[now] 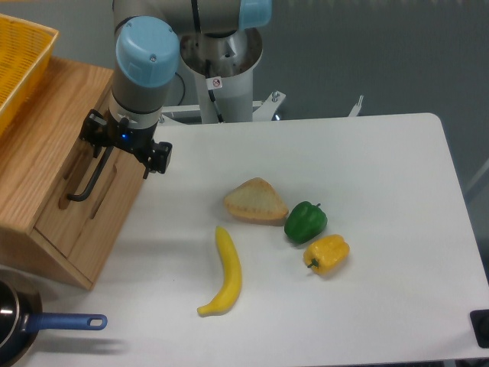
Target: Slide open the top drawer
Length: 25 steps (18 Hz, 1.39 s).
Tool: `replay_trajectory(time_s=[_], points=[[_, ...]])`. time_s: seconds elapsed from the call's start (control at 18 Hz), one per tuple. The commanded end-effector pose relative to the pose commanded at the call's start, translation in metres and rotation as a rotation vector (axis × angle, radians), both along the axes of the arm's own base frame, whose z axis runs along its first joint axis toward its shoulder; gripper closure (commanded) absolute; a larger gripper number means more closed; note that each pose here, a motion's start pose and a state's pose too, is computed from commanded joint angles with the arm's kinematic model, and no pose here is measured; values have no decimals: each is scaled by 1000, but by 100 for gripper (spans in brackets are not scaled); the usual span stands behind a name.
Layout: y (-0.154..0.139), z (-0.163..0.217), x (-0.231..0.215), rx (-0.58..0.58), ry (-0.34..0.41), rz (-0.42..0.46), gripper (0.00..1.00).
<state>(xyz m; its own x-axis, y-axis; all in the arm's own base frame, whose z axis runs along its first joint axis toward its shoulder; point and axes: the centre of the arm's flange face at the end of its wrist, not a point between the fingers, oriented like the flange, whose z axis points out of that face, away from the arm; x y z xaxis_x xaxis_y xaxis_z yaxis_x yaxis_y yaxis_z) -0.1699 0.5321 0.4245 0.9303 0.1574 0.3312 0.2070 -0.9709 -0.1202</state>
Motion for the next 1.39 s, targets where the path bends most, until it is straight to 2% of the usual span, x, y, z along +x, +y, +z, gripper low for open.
replay_trajectory(time_s=[1.39], points=[[6, -16, -1, -31, 3, -9, 0]])
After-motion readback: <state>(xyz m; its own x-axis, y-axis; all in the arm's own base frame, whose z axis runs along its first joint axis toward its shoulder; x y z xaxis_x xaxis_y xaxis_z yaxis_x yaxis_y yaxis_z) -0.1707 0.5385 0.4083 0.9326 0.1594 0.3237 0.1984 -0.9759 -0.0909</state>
